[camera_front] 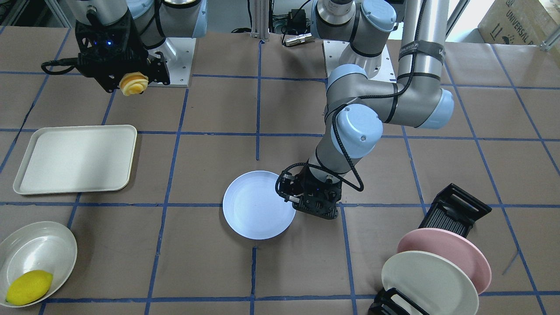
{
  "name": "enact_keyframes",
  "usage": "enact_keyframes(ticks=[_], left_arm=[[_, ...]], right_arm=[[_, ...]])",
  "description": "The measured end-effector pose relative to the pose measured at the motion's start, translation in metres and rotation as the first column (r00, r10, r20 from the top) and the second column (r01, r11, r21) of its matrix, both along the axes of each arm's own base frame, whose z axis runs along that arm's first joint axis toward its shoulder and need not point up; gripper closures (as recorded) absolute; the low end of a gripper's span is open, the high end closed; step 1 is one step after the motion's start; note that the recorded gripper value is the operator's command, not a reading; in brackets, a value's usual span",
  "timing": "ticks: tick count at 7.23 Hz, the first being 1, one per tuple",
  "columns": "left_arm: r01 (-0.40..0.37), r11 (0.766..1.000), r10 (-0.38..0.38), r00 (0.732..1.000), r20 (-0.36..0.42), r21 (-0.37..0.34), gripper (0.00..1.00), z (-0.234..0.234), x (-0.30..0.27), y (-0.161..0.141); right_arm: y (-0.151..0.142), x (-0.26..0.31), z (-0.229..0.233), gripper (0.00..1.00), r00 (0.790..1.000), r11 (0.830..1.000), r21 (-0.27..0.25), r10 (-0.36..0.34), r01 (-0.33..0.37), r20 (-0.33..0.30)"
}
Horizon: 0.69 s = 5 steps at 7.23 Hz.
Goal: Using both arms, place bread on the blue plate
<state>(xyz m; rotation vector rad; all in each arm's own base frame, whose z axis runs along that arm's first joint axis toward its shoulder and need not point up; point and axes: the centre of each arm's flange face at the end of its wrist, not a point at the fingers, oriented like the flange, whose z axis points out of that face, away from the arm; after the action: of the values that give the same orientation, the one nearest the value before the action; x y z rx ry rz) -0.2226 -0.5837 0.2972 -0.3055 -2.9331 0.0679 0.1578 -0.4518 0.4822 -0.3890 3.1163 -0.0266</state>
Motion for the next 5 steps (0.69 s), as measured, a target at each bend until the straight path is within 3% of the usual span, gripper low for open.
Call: enact_keyframes(ticks=[5], left_arm=[[-0.055,0.997,0.043,0.981,0.19,0.06,0.0,0.154,0.054,0.046]], right_arm=[[-0.069,0.118,-0.11,0.96,0.982,0.98,-0.068,0.186,-0.186,-0.005]])
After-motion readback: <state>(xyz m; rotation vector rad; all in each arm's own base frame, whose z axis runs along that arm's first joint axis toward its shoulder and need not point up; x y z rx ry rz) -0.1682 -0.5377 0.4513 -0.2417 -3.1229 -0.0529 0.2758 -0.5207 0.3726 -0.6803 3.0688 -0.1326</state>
